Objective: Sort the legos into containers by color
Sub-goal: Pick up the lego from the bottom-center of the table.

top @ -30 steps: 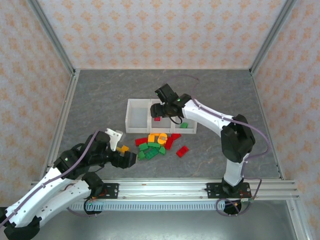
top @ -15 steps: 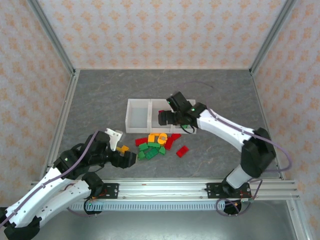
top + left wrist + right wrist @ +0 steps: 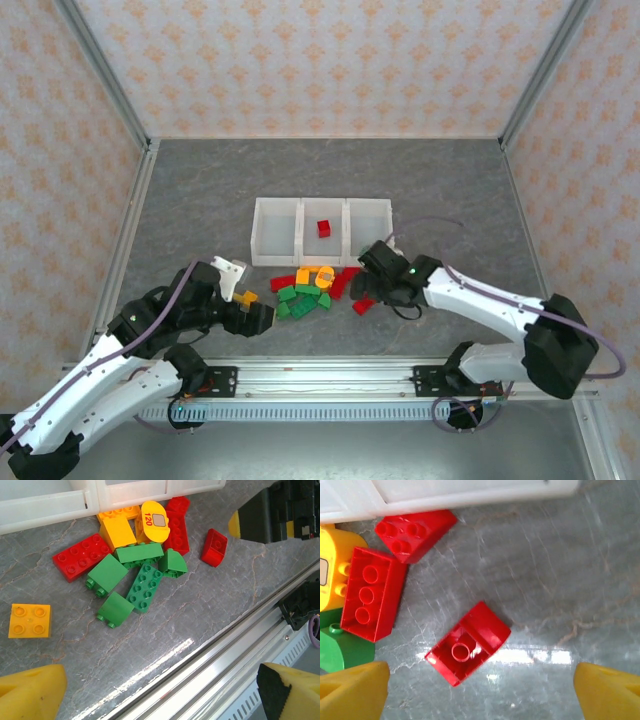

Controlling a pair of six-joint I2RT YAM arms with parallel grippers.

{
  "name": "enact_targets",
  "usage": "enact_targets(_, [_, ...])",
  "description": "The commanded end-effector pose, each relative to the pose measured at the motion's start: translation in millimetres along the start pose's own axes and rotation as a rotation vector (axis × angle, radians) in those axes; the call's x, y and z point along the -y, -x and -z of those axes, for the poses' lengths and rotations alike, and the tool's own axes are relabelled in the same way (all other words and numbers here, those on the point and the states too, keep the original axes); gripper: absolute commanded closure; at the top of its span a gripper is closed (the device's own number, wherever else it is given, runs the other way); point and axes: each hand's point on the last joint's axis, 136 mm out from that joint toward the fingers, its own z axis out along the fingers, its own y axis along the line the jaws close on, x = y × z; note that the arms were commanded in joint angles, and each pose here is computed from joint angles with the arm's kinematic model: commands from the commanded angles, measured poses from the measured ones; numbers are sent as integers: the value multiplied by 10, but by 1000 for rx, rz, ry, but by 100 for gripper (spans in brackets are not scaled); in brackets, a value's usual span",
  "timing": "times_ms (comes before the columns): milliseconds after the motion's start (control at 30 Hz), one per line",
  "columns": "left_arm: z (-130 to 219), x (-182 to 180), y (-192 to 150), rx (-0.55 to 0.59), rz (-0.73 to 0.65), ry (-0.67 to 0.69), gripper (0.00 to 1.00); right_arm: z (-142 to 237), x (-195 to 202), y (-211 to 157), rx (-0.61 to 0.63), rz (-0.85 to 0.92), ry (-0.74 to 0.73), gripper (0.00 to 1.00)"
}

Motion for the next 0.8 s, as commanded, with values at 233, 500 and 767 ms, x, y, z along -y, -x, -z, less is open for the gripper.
enact_targets(233, [82, 104, 41, 55, -38, -61, 1, -50, -216, -56, 153, -318, -23, 0])
enact_targets(500, [105, 127, 38, 68, -43, -80, 1, -196, -98, -48, 198, -370, -105, 7])
enact_targets(767, [158, 132, 39, 99, -49, -90, 1, -398, -101, -71, 195, -330, -176, 19])
